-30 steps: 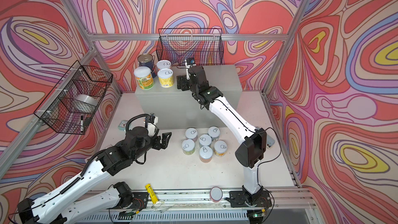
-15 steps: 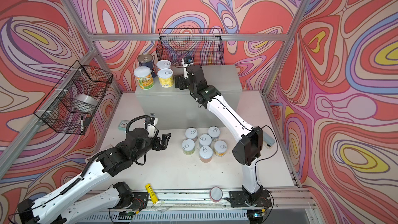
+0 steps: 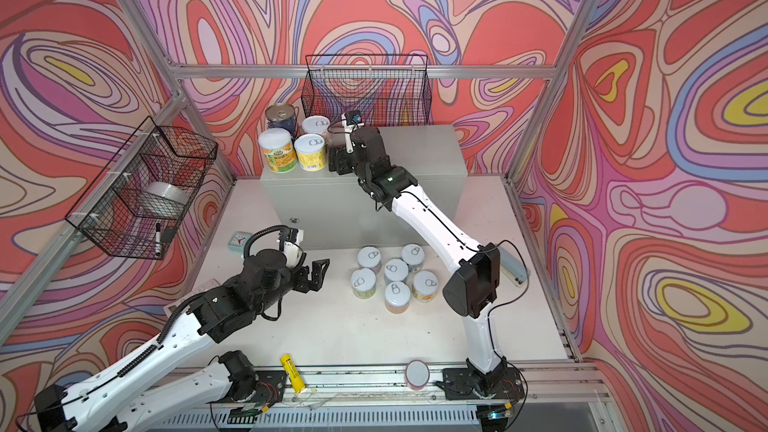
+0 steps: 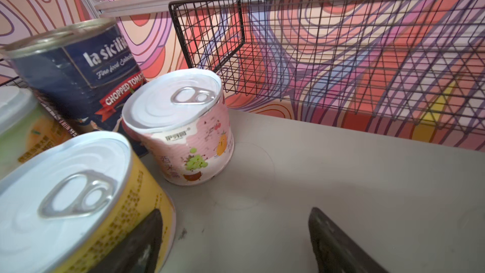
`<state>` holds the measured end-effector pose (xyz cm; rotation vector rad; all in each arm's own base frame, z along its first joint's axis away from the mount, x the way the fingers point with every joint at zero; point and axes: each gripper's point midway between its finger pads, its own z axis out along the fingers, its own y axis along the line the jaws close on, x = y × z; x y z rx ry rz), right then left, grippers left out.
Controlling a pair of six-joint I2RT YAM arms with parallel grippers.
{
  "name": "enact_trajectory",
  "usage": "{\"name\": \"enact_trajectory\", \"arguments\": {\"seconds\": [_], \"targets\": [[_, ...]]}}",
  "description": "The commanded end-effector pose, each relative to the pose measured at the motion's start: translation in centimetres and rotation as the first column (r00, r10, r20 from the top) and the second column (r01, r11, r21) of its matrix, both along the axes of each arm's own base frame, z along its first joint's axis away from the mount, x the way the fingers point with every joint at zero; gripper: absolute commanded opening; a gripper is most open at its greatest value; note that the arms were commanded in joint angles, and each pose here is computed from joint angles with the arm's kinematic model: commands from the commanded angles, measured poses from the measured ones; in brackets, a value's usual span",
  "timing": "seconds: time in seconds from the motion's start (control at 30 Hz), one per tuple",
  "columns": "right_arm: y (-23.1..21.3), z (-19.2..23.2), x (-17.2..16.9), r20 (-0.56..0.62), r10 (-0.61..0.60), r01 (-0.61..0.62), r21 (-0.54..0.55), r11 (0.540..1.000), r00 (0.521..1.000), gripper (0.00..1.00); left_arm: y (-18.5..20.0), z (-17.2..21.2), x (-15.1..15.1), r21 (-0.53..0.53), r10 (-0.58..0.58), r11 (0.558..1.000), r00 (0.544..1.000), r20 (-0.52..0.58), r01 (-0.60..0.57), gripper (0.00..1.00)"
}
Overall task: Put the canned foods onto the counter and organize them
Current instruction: 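Draw the right gripper back from the yellow can and lower it toward the table cans, then lower the left gripper onto the green-labelled can while the right lowers beside the cans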
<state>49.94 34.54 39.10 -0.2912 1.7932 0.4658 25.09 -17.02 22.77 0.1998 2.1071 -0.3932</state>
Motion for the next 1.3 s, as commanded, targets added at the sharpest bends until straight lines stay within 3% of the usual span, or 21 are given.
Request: {"name": "enact_trajectory", "arguments": {"seconds": [0.0,0.23,0.53,0.87,1.0,1.27], "targets": [[-2.1,-4.3,-0.1,-0.101,-0.092,0.082,-0.101,0.992,0.991,0.91,0.5,-0.7,0.3,-0.001,0.048,0.999,0.999,-0.007,-0.048,1.00],[-6.5,-0.8,-3.7,-0.041,-0.137,0.131,-0.119,0.984,0.990,0.90,-0.3,-2.6,1.2,0.005,0.058,0.998,0.998,-0.018,-0.058,1.00],[-11.9,-2.1,-13.7,-0.116,-0.134,0.124,-0.088,0.988,0.984,0.89,-2.1,-3.3,1.0,-0.035,-0.035,0.999,0.999,-0.008,0.035,1.00],[-15.6,-11.0,-23.1,-0.312,-0.111,0.087,-0.089,0.992,0.944,0.91,-4.8,-7.2,-0.6,0.013,-0.116,0.993,0.993,0.014,0.116,1.00],[-15.9,-14.5,-25.0,-0.390,-0.110,0.073,-0.107,0.992,0.914,0.93,-6.3,-10.3,-1.9,0.052,-0.150,0.987,0.989,0.002,0.150,1.00],[-15.5,-18.5,-26.1,-0.449,-0.082,0.041,-0.100,0.994,0.890,0.95,-8.5,-12.0,-1.5,0.005,-0.151,0.988,0.987,0.052,0.151,1.00]]}}
